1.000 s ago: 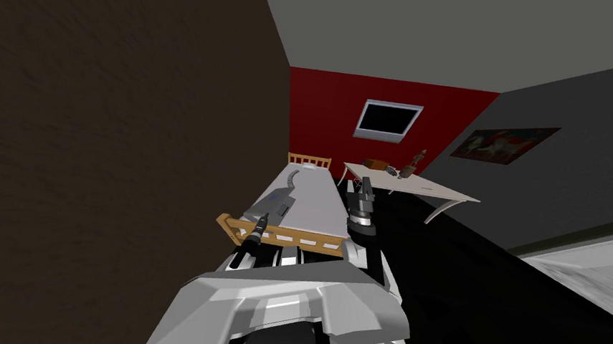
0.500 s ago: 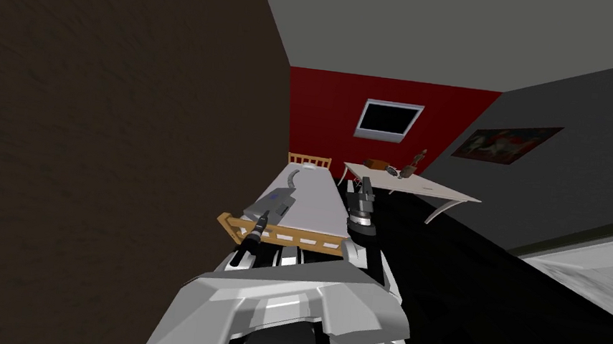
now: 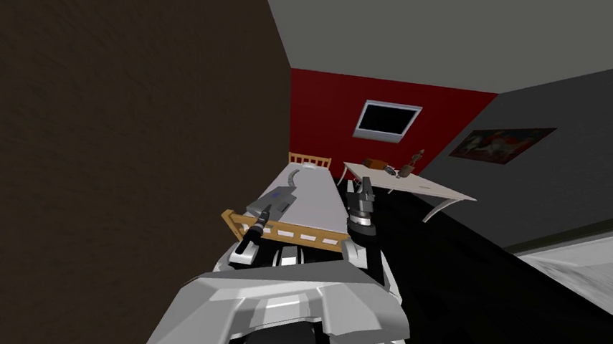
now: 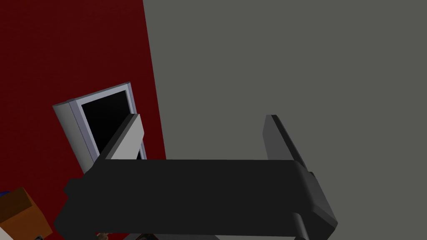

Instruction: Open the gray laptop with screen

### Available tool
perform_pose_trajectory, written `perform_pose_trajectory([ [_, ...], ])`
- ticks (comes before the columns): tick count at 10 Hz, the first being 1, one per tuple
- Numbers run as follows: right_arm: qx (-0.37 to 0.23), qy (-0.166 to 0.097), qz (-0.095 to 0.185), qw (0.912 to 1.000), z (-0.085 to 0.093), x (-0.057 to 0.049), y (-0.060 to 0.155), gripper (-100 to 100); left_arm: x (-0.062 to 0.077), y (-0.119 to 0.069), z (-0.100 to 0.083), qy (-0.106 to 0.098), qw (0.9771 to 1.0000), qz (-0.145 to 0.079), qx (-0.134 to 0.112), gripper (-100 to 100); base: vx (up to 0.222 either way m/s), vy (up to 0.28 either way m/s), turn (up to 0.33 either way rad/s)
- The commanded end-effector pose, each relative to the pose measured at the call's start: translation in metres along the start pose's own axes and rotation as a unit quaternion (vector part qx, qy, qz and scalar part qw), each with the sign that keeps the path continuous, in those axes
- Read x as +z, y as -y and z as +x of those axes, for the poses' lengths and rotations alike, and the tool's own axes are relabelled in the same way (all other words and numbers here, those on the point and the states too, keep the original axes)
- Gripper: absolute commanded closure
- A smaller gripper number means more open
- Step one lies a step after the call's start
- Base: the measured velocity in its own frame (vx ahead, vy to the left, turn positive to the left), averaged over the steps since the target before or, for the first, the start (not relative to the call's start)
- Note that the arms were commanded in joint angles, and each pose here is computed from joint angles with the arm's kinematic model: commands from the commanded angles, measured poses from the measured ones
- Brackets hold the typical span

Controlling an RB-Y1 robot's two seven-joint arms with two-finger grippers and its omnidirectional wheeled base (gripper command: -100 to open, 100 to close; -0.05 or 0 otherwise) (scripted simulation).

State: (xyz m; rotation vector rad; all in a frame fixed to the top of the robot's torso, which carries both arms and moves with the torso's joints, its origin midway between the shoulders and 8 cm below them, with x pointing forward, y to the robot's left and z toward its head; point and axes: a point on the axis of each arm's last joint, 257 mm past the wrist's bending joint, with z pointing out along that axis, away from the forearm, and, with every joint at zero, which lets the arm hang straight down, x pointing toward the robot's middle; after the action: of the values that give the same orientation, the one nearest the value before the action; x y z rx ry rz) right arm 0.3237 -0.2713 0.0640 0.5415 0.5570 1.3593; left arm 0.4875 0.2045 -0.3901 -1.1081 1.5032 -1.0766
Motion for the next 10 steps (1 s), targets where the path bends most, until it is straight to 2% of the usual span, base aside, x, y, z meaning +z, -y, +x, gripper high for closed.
perform_pose_trajectory([
  [1, 0.000, 0.000, 0.000, 1.0000, 0.000, 0.000, 0.000, 0, 0.016, 0.019, -0.004, -0.001, 1.0000, 0.001, 0.000, -100, -0.072, 0.000, 0.009],
  [3, 0.000, 0.000, 0.000, 1.0000, 0.000, 0.000, 0.000, 0, 0.027, 0.033, -0.007, -0.002, 1.0000, 0.001, -0.001, -100, -0.077, 0.000, 0.004],
  [4, 0.000, 0.000, 0.000, 1.0000, 0.000, 0.000, 0.000, 0, 0.021, 0.029, -0.006, -0.002, 1.0000, 0.000, 0.000, -100, -0.036, 0.003, -0.003],
  [5, 0.000, 0.000, 0.000, 1.0000, 0.000, 0.000, 0.000, 0, 0.022, 0.028, -0.006, -0.002, 1.0000, -0.002, -0.001, 0, -0.008, 0.000, 0.001],
  [10, 0.000, 0.000, 0.000, 1.0000, 0.000, 0.000, 0.000, 0, 0.021, 0.026, -0.006, -0.002, 1.0000, -0.003, -0.001, 0, 0.000, 0.000, 0.000],
])
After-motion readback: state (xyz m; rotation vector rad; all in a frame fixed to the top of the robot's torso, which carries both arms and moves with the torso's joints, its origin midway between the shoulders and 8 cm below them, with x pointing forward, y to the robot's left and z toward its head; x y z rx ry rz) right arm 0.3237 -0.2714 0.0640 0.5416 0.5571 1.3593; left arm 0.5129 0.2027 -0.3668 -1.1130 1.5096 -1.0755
